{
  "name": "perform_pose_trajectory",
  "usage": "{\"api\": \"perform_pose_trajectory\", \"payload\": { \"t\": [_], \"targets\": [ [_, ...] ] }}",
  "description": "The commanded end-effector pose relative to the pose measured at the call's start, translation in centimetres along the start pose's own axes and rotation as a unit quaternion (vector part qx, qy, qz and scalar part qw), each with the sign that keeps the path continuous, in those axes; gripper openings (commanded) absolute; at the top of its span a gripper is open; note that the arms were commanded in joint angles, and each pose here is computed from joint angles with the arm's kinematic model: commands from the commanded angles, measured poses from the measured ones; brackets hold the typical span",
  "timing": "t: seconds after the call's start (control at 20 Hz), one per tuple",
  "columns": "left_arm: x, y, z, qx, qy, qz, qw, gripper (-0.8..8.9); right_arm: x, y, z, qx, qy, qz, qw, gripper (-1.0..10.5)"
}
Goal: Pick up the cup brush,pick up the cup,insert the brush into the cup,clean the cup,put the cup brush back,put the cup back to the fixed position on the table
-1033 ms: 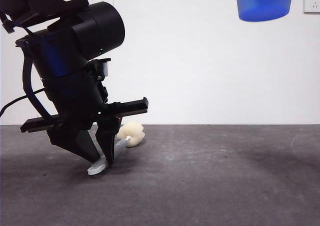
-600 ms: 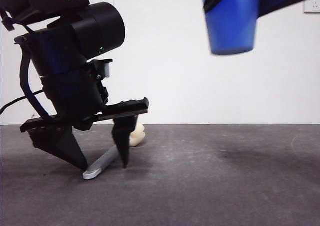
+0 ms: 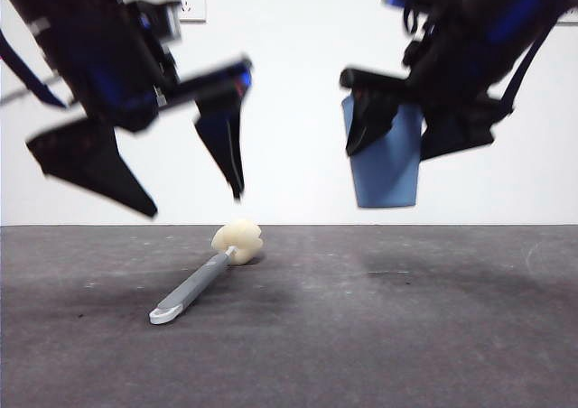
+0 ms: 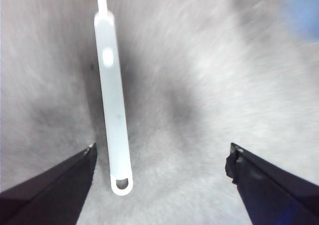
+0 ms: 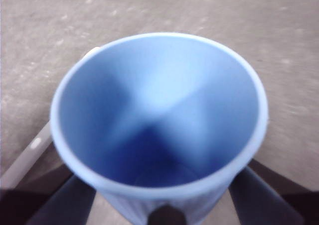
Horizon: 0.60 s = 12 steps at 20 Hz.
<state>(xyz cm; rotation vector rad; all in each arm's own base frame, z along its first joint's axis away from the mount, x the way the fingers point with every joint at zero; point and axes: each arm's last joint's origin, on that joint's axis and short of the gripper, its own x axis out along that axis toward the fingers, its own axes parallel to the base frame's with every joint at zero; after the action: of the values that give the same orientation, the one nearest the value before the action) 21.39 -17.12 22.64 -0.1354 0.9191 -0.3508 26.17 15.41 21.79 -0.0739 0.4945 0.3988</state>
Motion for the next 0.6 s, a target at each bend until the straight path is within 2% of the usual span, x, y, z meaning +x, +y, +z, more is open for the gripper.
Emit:
{"api": "perform_pose_trajectory", "payload": {
  "t": [0.05,0.35,0.6],
  "targets": [
    [-2.1,0.1,0.0,0.029,-0.018,-0.009,0.999,4.40,1.5,-0.3,-1.7,-0.002,-0.005,-0.002,1.000,-0.2],
    [-6.7,0.6,0.0,0.047,-0.065,-0.014,0.997,4.40,3.6,-1.6,-4.7,-0.006,-0.024,-0.018,1.000,-0.2],
    [-7.5,0.9,-0.2,0.048,-0.069,-0.004,0.996,4.40,4.3,-2.5,-6.0,-0.013,-0.024,-0.028,0.999,-0.2]
  ]
}}
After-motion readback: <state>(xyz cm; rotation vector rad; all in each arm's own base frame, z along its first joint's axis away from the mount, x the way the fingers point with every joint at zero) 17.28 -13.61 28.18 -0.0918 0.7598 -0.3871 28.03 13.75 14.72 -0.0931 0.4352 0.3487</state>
